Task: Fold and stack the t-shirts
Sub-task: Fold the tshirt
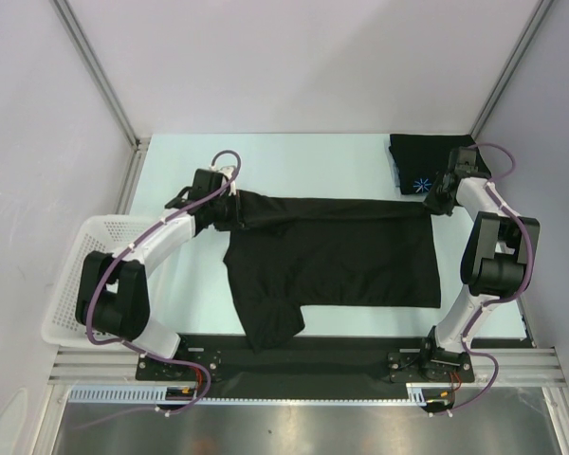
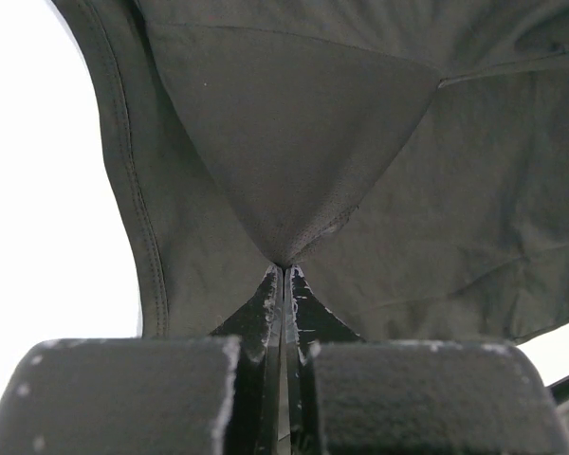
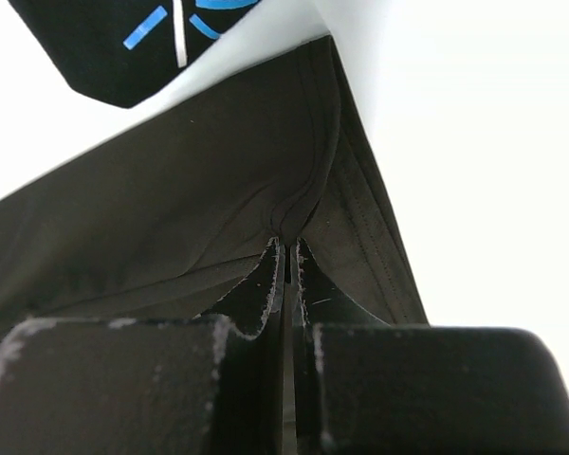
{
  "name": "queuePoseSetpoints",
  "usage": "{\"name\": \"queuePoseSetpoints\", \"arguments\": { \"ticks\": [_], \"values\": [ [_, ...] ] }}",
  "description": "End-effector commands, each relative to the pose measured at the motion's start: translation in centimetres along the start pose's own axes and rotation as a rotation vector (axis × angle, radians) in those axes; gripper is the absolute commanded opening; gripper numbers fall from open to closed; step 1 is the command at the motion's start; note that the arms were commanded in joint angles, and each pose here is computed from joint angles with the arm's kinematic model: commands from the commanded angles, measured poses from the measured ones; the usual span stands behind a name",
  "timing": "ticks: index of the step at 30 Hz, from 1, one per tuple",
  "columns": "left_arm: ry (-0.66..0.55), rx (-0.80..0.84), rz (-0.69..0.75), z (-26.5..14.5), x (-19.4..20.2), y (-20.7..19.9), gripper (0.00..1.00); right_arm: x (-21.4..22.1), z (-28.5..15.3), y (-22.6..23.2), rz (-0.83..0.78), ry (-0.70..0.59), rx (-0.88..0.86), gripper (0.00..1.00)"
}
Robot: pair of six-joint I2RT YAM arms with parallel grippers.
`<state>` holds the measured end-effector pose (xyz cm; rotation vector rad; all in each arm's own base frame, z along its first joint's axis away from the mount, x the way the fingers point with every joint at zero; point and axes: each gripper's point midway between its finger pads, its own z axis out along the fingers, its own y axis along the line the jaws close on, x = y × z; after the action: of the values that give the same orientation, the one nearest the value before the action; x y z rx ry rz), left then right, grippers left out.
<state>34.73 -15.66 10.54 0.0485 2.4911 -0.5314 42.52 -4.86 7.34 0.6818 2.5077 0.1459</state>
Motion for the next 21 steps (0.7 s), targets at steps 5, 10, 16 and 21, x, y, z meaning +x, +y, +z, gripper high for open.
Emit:
{"name": "queuePoseSetpoints", "arguments": {
  "ticks": [5,10,16,21],
  "values": [
    [-0.017,0.037,-0.011,-0.8,0.4,-0.7,0.00,-0.1,-0.5,-0.8,-0.013,-0.004,0.032,0.00],
    [-0.001,0.038,-0.024,-0.8,1.6,-0.5,0.00,0.2,-0.2,-1.1,-0.014,0.002,0.044,0.00],
    [0.002,0.056,-0.038,-0.9,2.1,-0.9,0.00,0.6,0.2,-1.1,-0.012,0.012,0.042,0.00],
    [0.012,0.093,-0.044,-1.1,2.5,-2.1,0.00,1.0,0.5,-1.4,-0.017,0.020,0.054,0.00]
  ]
}}
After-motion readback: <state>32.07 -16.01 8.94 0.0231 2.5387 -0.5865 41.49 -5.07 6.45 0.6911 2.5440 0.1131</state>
